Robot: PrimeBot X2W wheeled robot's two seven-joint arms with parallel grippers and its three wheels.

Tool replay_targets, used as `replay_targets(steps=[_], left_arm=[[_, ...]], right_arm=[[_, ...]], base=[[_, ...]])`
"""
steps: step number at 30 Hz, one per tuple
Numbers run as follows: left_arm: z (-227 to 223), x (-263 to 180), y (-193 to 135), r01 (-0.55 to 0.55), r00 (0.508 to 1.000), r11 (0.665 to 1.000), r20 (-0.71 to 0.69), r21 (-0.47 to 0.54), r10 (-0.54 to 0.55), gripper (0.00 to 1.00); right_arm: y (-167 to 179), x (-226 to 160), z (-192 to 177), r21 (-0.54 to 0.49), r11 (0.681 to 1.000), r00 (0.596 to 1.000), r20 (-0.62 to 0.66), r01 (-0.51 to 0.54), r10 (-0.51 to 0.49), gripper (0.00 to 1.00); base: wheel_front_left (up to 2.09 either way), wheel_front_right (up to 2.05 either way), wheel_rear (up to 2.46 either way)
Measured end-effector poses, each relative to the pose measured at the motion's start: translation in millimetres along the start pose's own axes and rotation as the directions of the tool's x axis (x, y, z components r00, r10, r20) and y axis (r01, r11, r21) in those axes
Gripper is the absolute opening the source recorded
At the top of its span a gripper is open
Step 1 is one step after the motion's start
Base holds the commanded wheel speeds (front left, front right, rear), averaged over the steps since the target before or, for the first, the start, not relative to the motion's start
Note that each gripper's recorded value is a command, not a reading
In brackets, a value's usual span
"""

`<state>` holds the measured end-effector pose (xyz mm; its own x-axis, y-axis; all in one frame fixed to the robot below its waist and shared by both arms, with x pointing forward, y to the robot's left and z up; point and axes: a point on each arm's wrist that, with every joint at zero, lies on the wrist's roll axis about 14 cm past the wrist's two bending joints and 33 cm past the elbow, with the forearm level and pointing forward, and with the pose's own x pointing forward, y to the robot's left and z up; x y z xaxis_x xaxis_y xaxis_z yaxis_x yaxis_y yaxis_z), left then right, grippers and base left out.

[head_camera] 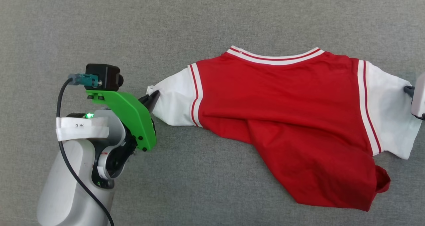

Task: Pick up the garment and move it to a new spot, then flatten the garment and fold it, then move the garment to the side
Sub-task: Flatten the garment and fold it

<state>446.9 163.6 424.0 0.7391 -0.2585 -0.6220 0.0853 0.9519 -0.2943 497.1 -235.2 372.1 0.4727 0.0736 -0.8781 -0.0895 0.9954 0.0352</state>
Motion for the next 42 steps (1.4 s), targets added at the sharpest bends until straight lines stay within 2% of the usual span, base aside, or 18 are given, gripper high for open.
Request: replay_targets(steps=[10,15,19,25,32,42], left_arm=[[23.9,-14.0,0.2,-0.013,0.993,1.0,0.119,0.011,0.012,0.0],[41.9,-28.5,-4.9,-0.007,0.981,1.0,0.196,0.028,0.002,0.0],[62.9,-45.3,-6.8,-0.013,0.959,0.999,0.283,0.045,0.0,0.0],[96.9,-76.5,-14.9,-0.01,0.905,0.997,0.425,0.08,-0.025,0.0],[136.2,-121.4,-28.2,-0.001,0.8,0.994,0.596,0.109,-0.064,0.0],[187.0,-194.3,-38.9,-0.035,0.579,0.986,0.807,0.163,-0.113,0.0]], right_arm=[[-2.9,-25.1,17.3,0.016,1.0,0.983,0.183,-0.009,0.006,0.0],[-7.9,-54.0,39.1,0.013,1.0,0.946,0.323,0.0,-0.004,0.0],[-11.0,-82.3,56.4,0.009,1.0,0.901,0.434,0.009,-0.012,0.0],[-14.7,-129.2,78.2,-0.002,1.0,0.814,0.58,0.03,-0.024,0.0],[-14.0,-188.6,98.9,-0.024,0.998,0.687,0.727,0.053,-0.019,0.0],[-14.0,-278.2,126.7,-0.036,0.995,0.451,0.893,0.092,-0.009,0.0]], base=[[0.0,0.0,0.0],[0.0,0.0,0.0],[0.0,0.0,0.0],[0.0,0.0,0.0],[0.0,0.0,0.0],[0.0,0.0,0.0]])
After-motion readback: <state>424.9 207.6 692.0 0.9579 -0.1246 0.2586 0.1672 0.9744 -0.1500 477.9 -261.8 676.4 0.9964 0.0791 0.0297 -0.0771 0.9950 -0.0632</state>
